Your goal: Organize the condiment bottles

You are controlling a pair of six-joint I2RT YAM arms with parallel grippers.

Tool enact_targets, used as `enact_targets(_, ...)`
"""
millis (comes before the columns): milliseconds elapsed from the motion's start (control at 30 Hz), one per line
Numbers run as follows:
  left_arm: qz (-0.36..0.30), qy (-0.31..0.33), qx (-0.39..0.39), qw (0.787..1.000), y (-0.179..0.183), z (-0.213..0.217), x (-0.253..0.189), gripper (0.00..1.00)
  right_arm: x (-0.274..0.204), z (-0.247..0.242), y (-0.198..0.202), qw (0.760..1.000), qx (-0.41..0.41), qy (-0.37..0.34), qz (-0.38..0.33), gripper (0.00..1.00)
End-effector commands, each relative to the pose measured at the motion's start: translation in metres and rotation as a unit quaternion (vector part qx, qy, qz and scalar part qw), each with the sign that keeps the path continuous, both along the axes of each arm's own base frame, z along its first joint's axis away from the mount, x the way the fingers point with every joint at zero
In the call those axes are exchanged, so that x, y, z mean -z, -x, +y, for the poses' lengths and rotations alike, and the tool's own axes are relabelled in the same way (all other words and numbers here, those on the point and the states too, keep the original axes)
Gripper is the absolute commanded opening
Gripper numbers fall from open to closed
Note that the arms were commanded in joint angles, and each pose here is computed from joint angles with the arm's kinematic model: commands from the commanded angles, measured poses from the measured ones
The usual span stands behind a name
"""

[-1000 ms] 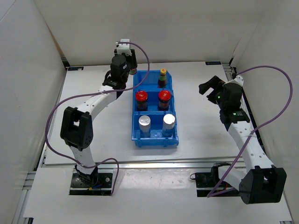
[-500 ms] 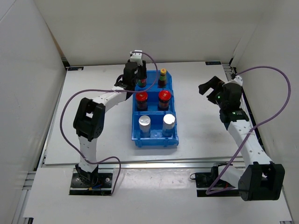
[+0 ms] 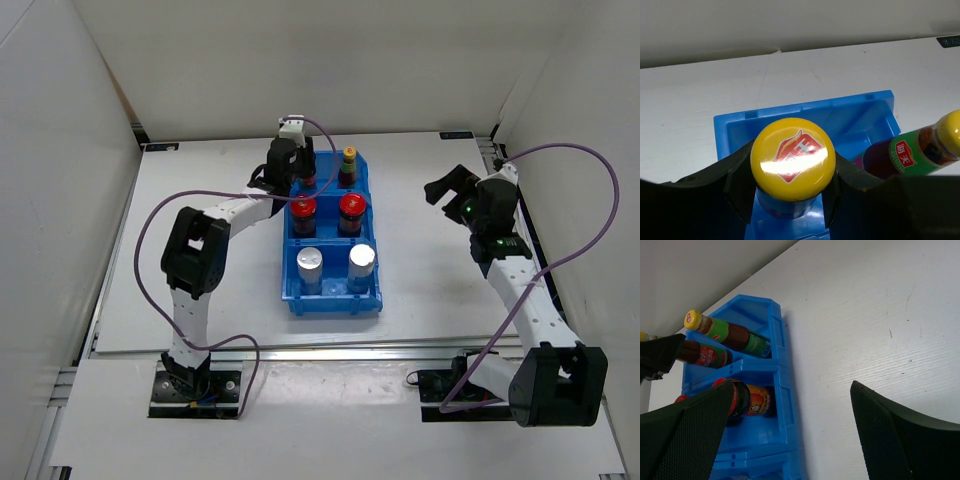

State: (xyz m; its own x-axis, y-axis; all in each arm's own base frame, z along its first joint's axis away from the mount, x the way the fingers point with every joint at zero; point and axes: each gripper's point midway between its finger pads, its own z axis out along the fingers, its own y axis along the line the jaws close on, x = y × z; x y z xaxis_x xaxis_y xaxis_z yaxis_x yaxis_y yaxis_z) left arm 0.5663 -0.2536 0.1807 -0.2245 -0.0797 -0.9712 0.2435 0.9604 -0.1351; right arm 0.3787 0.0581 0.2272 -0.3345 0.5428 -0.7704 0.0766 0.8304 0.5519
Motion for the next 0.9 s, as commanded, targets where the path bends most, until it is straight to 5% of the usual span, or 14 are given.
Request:
enact_targets(0, -0.054, 0.041, 0.01, 0.998, -0.005, -0.01, -0.037, 0.12, -0.002, 0.0, -0.004, 1.0, -0.006, 0.003, -0.014, 1.0)
enact_targets(300, -0.046, 0.037, 0.01, 0.998, -0.004, -0.015, -0.026, 0.21, -0.001, 0.0, -0.006, 1.0, -0.006, 0.003, -0.014, 1.0)
enact_targets(400, -0.049, 0.026, 0.012, 0.998, -0.004, -0.014, -0.026, 0.4, -0.001, 0.002, -0.005, 1.0, -0.011, 0.001, -0.014, 1.0)
enact_targets(433, -0.049, 0.026, 0.012, 0.998, -0.004, -0.014, -0.026, 0.59, -0.001, 0.004, -0.005, 1.0, -0.015, 0.0, -0.014, 1.0)
enact_targets(500, -0.056, 0.022, 0.006, 0.998, -0.002, -0.015, -0.032, 0.73, -0.001, 0.004, -0.005, 1.0, -0.015, 0.0, -0.014, 1.0)
enact_targets(533, -0.057, 0.017, 0.007, 0.998, -0.002, -0.015, -0.032, 0.93, -0.001, 0.004, -0.005, 1.0, -0.015, 0.0, -0.014, 1.0)
enact_targets(567, -0.065, 0.014, 0.007, 0.998, 0.001, -0.017, -0.04, 1.0, -0.005, 0.004, -0.006, 1.0, -0.015, 0.0, -0.018, 1.0)
enact_targets(867, -0.14, -0.004, -0.063, 0.988, 0.011, 0.012, -0.124, 1.0, -0.022, -0.002, 0.002, 1.0, -0.002, 0.004, -0.019, 1.0)
